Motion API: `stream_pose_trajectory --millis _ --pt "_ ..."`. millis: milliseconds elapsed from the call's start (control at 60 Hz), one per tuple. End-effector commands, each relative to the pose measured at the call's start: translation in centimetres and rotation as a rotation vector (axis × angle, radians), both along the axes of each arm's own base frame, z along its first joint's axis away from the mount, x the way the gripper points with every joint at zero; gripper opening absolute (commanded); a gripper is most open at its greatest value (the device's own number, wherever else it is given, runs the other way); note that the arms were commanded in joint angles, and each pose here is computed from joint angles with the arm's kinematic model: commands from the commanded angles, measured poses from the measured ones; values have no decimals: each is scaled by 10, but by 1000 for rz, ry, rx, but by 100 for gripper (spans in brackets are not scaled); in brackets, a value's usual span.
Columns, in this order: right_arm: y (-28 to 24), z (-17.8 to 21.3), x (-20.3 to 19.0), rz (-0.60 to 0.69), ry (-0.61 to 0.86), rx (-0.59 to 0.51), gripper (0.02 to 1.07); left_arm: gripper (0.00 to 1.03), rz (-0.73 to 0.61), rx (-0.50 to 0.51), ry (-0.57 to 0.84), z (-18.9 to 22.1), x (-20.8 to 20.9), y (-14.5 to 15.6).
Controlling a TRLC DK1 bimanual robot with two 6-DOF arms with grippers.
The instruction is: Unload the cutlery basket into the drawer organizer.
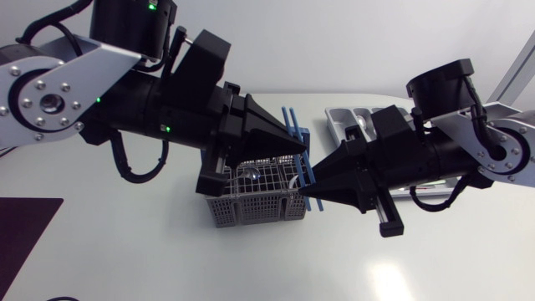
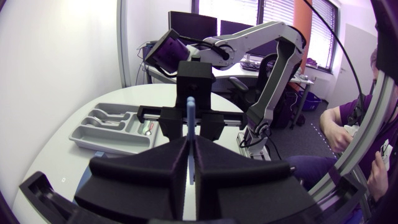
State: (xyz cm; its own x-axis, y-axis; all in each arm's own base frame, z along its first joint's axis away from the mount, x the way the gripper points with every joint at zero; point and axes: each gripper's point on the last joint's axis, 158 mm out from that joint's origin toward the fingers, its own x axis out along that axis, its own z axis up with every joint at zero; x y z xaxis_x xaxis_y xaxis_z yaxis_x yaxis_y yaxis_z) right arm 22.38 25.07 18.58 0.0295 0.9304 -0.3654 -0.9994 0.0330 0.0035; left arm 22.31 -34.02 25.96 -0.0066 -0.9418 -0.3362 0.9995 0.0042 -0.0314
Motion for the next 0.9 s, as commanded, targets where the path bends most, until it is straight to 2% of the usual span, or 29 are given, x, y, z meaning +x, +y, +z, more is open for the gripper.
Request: stream_pose_trajectory --millis 0,33,367,483,583,683,717,883 --pt "3 -6 2 -2 19 -10 10 3 -9 -23 14 9 4 -4" --pt "3 -6 2 -2 19 -10 7 3 -7 -23 16 9 5 -3" --pt "3 -10 -2 -3 5 -22 7 4 -2 -30 21 9 10 1" --pt "3 -9 -3 -3 0 -22 7 10 4 -33 21 11 11 2" --pt "3 -10 -3 -3 2 -23 7 24 15 -34 23 12 15 4" --pt "4 -11 -5 1 6 -24 7 54 21 -32 30 10 16 5" --pt "4 -12 -5 3 8 -26 7 68 26 -34 33 12 17 6" --pt "5 -16 -7 3 12 -38 7 95 40 -33 40 11 19 10"
